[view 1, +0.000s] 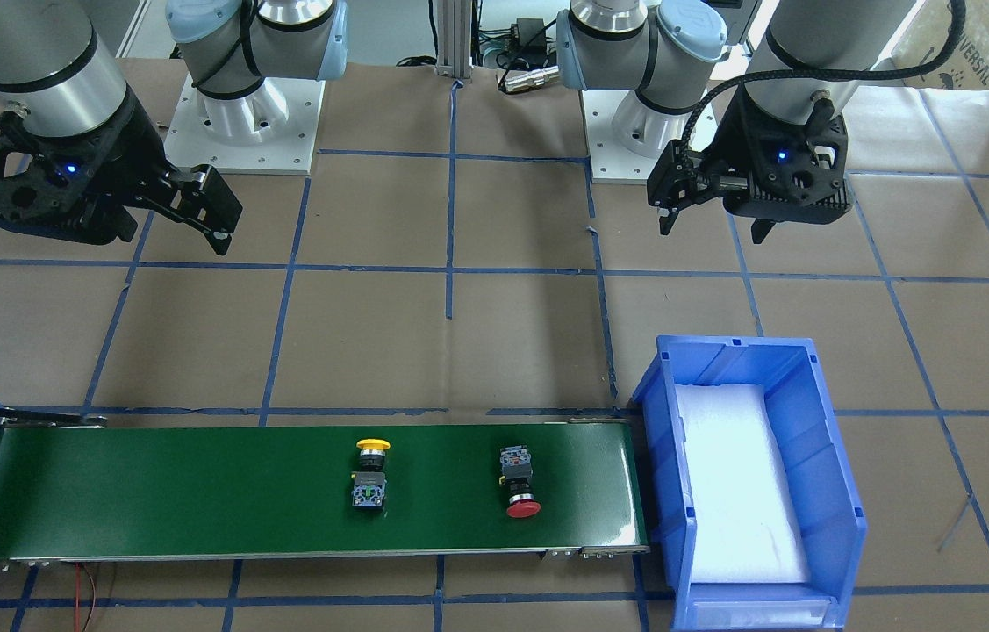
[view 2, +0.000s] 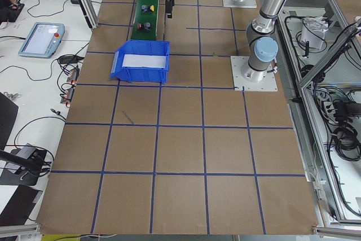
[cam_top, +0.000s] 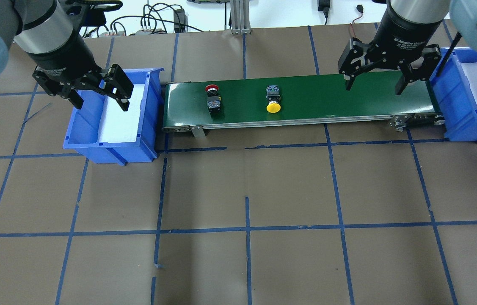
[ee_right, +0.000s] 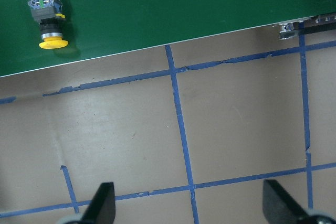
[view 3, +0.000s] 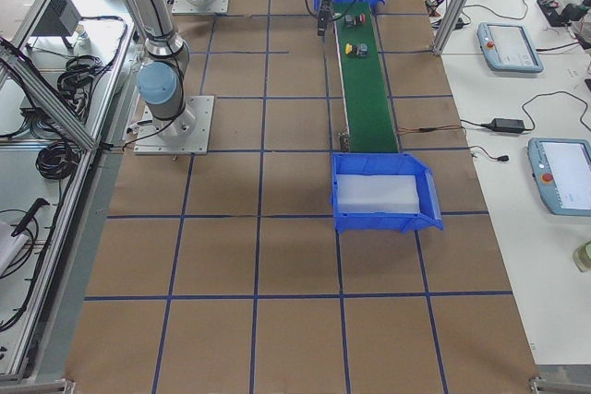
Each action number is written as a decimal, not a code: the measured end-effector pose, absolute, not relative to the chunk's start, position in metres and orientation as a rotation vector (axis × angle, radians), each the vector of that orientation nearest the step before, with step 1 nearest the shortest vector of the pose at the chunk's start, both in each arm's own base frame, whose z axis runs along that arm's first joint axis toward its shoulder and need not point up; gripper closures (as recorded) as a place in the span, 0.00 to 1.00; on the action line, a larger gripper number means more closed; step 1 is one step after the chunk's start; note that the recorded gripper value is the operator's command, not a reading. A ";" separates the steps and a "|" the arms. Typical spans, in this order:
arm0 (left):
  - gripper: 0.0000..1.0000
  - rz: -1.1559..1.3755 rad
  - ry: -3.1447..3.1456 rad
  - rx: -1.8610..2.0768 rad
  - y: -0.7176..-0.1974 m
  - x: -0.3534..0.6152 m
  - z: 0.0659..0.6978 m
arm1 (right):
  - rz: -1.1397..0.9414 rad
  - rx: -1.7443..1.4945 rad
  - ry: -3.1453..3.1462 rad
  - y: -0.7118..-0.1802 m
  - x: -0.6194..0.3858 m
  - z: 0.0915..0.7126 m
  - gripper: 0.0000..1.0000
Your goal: Transport two buttons from left to right
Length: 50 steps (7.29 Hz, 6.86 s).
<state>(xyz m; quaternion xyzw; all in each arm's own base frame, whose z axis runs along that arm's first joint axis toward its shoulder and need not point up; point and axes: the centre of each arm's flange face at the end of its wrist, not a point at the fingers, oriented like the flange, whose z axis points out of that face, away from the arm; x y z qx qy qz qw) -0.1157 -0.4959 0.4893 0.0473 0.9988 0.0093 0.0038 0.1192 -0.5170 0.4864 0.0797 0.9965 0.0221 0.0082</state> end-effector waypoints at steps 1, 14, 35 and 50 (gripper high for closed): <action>0.00 0.031 3.130 0.147 -0.496 -0.116 0.489 | 0.068 0.249 3.115 -0.517 0.119 0.486 0.00; 0.00 0.022 3.133 0.158 -0.501 -0.112 0.487 | 0.064 0.248 3.113 -0.517 0.120 0.487 0.00; 0.00 0.023 3.132 0.162 -0.501 -0.112 0.487 | 0.074 0.247 3.128 -0.519 0.117 0.484 0.00; 0.00 0.022 3.132 0.163 -0.501 -0.112 0.487 | 0.031 0.081 3.106 -0.694 0.073 0.283 0.02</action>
